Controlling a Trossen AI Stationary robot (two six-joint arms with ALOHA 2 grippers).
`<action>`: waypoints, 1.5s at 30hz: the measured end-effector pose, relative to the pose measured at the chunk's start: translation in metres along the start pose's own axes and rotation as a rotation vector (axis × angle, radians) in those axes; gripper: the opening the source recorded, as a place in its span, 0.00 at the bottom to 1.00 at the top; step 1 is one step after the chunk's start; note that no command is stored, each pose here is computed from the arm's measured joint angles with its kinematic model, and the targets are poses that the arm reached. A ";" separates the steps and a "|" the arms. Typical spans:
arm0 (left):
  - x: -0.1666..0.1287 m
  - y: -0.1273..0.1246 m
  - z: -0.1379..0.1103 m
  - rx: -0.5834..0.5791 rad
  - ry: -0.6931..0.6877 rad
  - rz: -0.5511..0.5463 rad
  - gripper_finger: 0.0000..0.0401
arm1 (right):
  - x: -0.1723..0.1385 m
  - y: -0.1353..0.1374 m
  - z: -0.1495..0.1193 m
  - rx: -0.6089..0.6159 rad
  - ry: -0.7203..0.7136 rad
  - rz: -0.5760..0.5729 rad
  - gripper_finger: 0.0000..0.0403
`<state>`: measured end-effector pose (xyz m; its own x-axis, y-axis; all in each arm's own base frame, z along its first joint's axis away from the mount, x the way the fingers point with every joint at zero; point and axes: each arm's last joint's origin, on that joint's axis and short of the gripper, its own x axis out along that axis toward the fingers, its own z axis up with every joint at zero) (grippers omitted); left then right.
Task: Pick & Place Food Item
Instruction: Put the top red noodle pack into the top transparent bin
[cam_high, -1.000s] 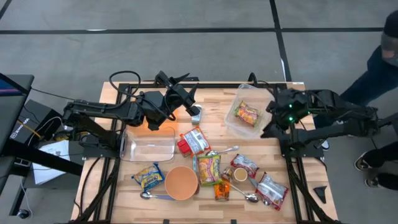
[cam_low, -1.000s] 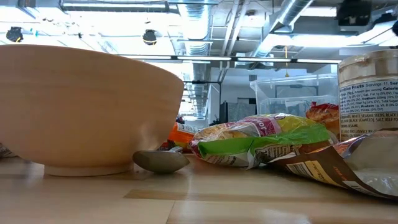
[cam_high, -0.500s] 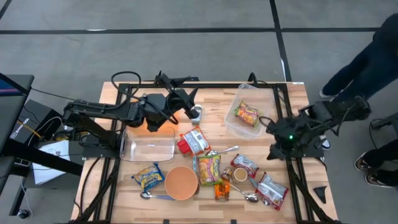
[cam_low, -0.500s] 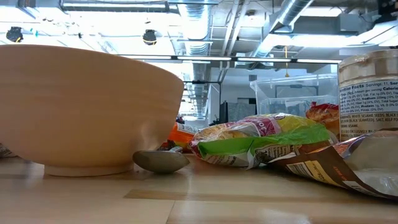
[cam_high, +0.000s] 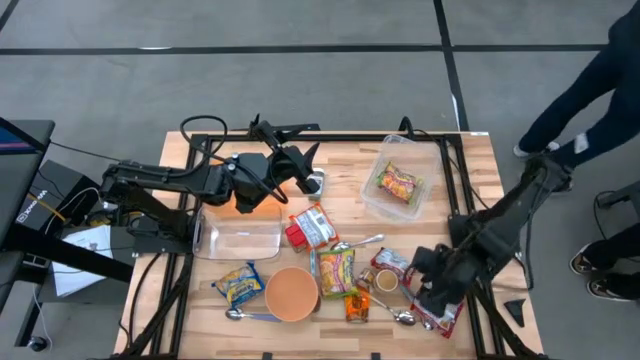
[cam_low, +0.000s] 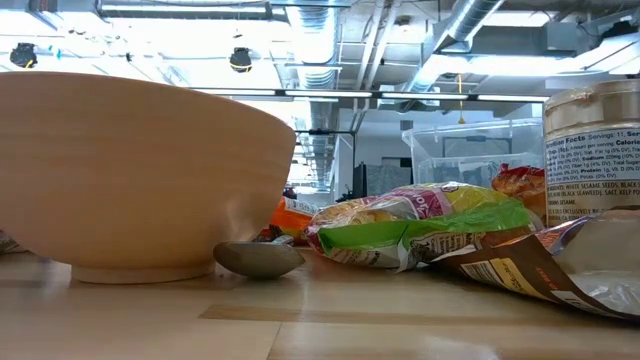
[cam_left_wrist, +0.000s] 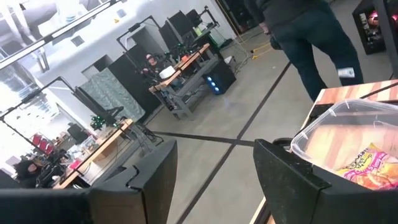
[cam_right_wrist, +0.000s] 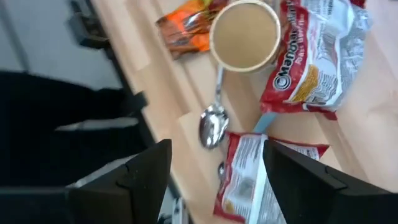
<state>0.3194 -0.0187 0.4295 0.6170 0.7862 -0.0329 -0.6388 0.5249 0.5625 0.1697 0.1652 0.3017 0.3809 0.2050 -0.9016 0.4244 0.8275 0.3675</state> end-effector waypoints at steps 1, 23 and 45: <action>0.000 0.000 -0.001 0.006 0.003 -0.002 0.51 | 0.006 0.003 -0.003 0.001 -0.018 -0.020 0.62; -0.012 -0.003 -0.001 0.062 -0.024 -0.109 0.51 | 0.095 0.013 -0.016 -0.165 -0.128 -0.455 0.62; -0.018 0.013 0.002 0.029 -0.047 -0.109 0.51 | 0.126 0.005 -0.011 -0.199 -0.141 -0.637 0.61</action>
<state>0.3004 -0.0264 0.4389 0.7033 0.7086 -0.0573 -0.5534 0.5963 0.5816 0.2101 0.2007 0.1872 0.2155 -0.4130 -0.8849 0.4470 0.8474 -0.2867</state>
